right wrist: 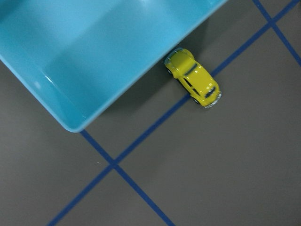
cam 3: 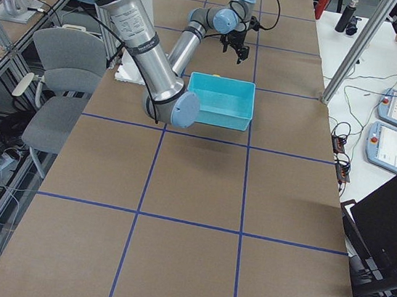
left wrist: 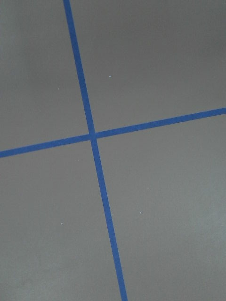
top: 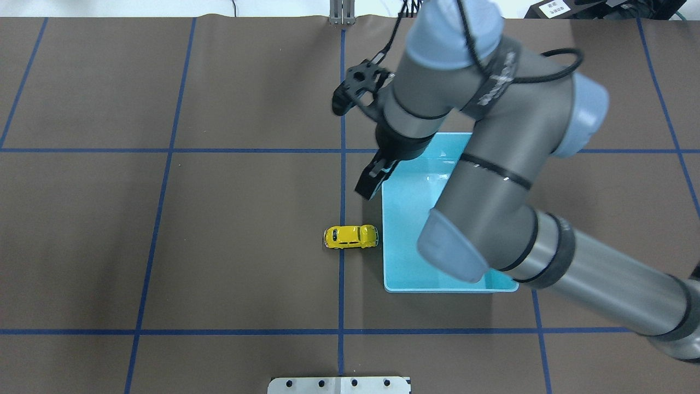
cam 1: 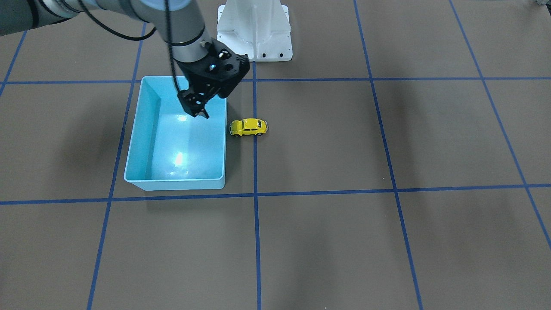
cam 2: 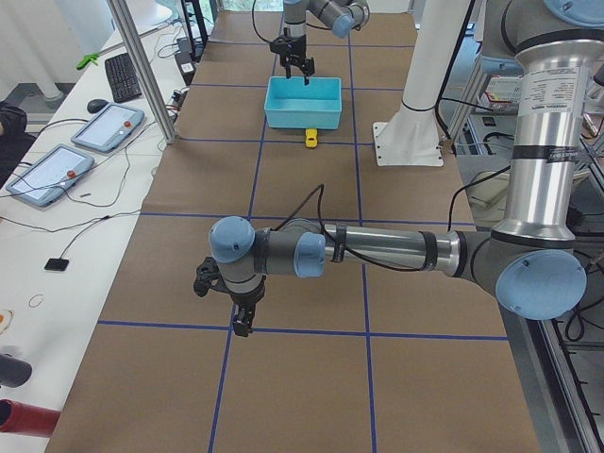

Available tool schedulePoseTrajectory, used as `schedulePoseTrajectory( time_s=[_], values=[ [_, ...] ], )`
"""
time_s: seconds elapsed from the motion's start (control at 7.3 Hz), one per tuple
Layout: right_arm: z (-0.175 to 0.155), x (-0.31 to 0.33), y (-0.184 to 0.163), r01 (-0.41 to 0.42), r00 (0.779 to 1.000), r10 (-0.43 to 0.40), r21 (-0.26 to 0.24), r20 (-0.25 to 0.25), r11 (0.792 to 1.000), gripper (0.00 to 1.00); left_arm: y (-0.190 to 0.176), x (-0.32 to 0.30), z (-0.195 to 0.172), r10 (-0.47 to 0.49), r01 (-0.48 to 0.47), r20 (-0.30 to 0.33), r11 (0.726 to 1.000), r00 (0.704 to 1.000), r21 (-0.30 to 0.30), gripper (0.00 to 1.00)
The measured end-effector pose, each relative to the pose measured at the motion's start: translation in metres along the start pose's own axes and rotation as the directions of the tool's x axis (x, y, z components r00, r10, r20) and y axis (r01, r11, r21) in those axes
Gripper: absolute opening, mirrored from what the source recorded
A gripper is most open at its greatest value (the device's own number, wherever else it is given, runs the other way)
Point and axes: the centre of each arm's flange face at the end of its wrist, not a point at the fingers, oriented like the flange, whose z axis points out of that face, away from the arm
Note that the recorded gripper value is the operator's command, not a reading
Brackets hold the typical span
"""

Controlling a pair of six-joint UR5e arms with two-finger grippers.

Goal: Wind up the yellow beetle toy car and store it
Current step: 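Reach the right gripper down over the car beside the bin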

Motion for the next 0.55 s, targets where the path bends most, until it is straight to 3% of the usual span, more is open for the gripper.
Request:
schedulePoseTrajectory(
  time_s=[0.27,0.55],
  values=[
    [0.064,-0.062,-0.03,0.162,0.987,-0.162,0.029,-0.007,0.986,1.0,-0.002,0.002,0.002,-0.059,0.06,-0.033,0.998,0.998,0.012,1.0],
    [0.113,-0.076,-0.025,0.353,0.936,-0.353,0.046,0.003,0.935,0.96,0.003,-0.002,0.008,-0.112,0.112,-0.038,0.994,0.993,-0.005,1.0]
  ],
)
